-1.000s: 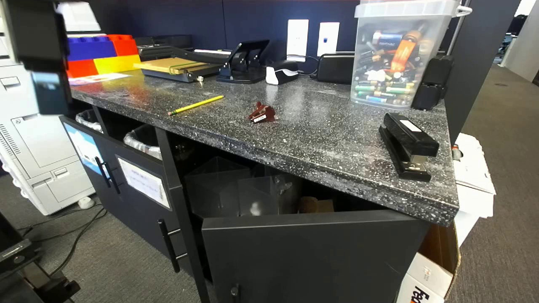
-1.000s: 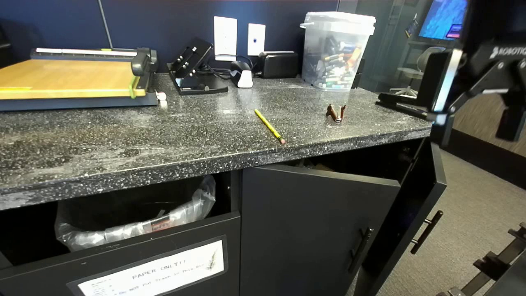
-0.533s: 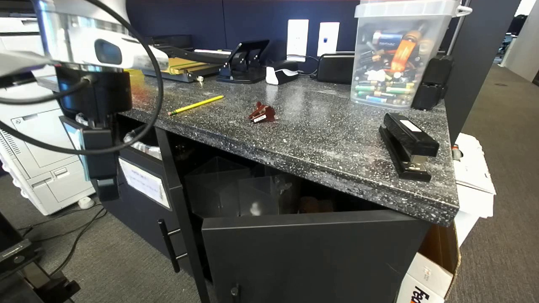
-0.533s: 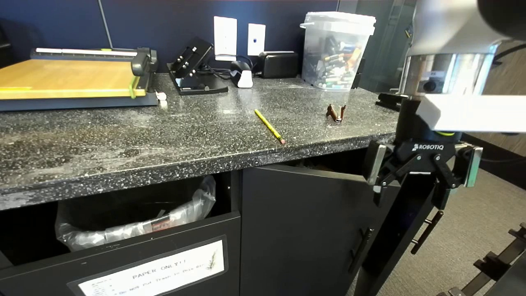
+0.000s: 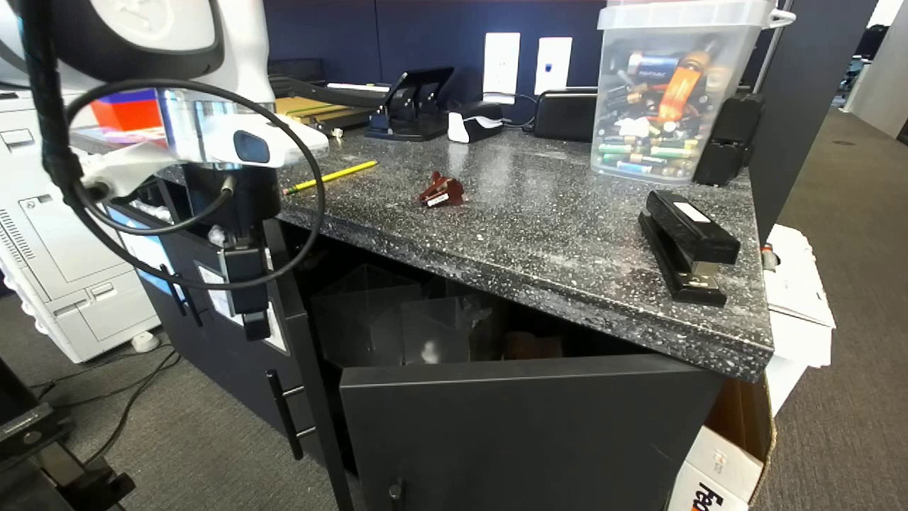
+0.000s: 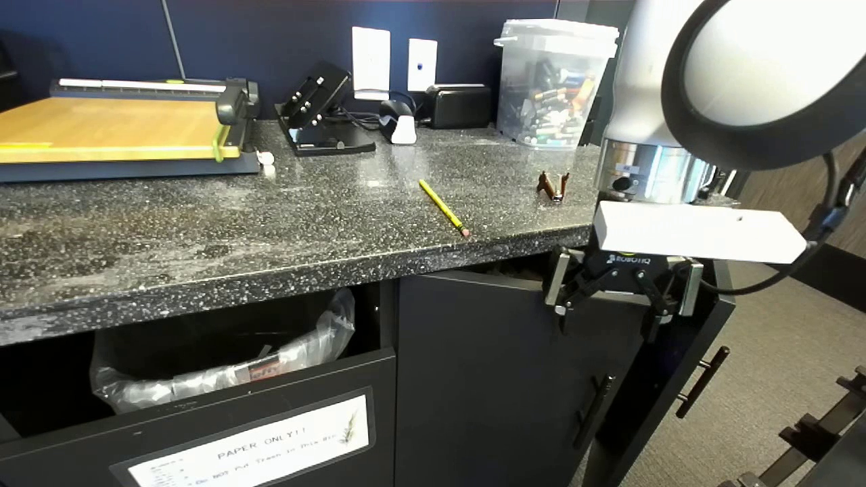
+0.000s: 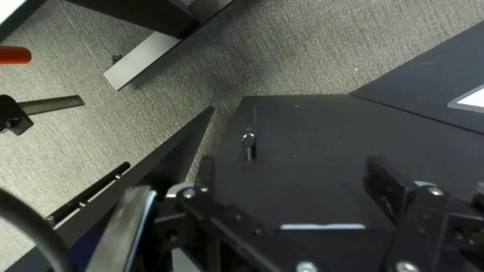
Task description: Close the cabinet door on the left
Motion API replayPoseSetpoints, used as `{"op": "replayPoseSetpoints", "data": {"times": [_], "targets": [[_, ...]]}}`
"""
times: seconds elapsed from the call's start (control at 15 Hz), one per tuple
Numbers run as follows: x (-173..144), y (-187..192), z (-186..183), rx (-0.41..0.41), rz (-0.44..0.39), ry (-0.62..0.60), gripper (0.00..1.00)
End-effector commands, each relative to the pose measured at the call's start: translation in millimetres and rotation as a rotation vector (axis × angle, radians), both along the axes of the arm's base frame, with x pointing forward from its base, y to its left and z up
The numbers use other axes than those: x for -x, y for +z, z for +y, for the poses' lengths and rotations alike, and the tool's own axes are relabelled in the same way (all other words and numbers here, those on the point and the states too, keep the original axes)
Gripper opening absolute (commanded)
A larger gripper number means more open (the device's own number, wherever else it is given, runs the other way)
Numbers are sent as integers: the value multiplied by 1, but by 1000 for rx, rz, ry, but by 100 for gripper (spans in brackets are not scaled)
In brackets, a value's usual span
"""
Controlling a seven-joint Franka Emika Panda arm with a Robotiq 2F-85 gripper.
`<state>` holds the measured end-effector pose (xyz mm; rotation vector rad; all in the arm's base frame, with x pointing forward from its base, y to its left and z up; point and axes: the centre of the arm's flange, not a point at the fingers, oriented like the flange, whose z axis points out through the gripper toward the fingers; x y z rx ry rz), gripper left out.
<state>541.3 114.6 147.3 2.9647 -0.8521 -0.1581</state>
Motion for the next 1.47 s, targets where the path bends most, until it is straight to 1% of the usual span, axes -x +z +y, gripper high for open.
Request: {"op": "replayPoseSetpoints", "data": {"times": [0.0,0.33,0.53,0.67,0.8,1.0,1.2,1.27,1.4], "targets": [[-24,-16,12,56,-81,-37,100],[-50,-35,19,123,-218,-70,100],[-64,-44,22,144,-294,-80,100],[-58,-57,25,164,-278,-77,100],[-47,-66,25,173,-216,-66,100],[-13,-59,25,146,-27,20,100],[15,-31,21,101,92,126,100],[-2,-70,33,146,21,81,100],[-1,-61,31,139,25,85,100]]}}
